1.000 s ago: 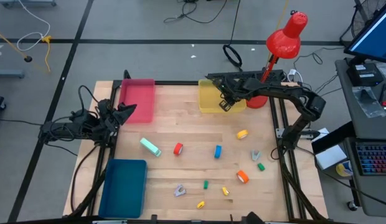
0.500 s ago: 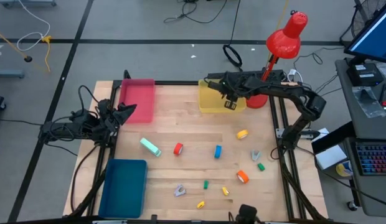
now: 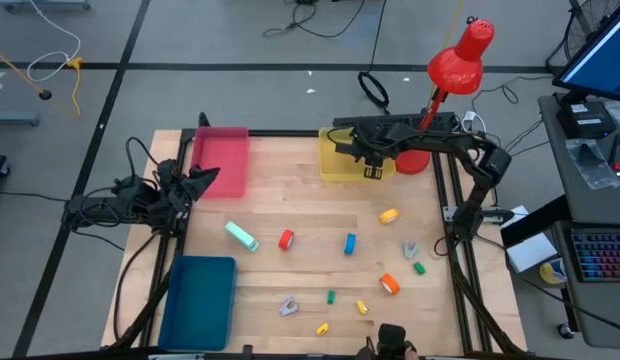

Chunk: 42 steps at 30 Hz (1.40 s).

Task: Pick and place Stapler, Stapler remover, tape
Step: Put the big black stapler into the yellow bin

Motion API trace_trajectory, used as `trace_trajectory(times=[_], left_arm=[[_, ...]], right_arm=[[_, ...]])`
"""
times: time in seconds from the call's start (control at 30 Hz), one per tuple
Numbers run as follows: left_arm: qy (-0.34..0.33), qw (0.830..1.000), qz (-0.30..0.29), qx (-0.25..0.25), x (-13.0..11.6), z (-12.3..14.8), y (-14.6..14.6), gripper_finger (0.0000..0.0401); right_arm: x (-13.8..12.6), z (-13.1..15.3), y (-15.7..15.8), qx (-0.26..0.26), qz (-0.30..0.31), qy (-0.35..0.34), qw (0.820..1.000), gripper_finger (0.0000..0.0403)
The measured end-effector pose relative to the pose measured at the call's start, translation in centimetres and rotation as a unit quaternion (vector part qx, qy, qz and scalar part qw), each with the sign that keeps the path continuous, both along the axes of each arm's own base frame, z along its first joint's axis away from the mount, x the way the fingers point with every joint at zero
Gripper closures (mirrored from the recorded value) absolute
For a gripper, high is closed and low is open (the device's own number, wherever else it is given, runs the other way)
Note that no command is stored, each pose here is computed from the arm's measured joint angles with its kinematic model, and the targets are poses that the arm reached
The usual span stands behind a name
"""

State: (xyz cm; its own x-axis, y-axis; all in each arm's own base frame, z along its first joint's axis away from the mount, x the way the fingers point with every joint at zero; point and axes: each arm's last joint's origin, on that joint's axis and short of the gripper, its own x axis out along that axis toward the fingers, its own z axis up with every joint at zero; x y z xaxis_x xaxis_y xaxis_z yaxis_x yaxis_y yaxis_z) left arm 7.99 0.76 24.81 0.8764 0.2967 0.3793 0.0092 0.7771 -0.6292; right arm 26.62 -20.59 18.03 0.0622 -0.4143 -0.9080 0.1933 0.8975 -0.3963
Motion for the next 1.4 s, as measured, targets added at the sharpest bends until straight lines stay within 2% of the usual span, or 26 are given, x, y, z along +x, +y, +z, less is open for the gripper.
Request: trace_trajectory(times=[0.13, 0.5, 0.73, 0.97, 1.27, 1.4], left_arm=[[0.000, 1.000, 0.000, 0.000, 0.0, 0.0, 0.0, 0.0215], [0.000, 1.000, 0.000, -0.001, 0.0, 0.0, 0.0, 0.0215], [0.000, 1.000, 0.010, -0.005, 0.0, 0.0, 0.1, 0.0215], [0.001, 1.000, 0.021, -0.007, 0.0, 0.0, 0.1, 0.0215], [0.001, 1.000, 0.021, -0.007, 0.0, 0.0, 0.1, 0.0215], [0.000, 1.000, 0.020, -0.009, 0.0, 0.0, 0.1, 0.0215]], right_arm=[[-0.1, -0.6, -0.2, 0.024, 0.010, 0.000, 1.000, 0.0281], [-1.7, -0.7, -1.7, 0.063, -0.014, -0.014, 0.998, 0.0281], [-2.1, 0.0, -2.4, 0.069, -0.016, -0.002, 0.997, 0.0281], [-1.2, 1.8, -3.3, 0.047, 0.021, -0.026, 0.998, 0.0281], [-1.1, -0.1, -4.0, 0.067, 0.041, 0.008, 0.997, 0.0281], [-0.6, 0.1, -4.4, 0.065, 0.041, 0.004, 0.997, 0.0281]])
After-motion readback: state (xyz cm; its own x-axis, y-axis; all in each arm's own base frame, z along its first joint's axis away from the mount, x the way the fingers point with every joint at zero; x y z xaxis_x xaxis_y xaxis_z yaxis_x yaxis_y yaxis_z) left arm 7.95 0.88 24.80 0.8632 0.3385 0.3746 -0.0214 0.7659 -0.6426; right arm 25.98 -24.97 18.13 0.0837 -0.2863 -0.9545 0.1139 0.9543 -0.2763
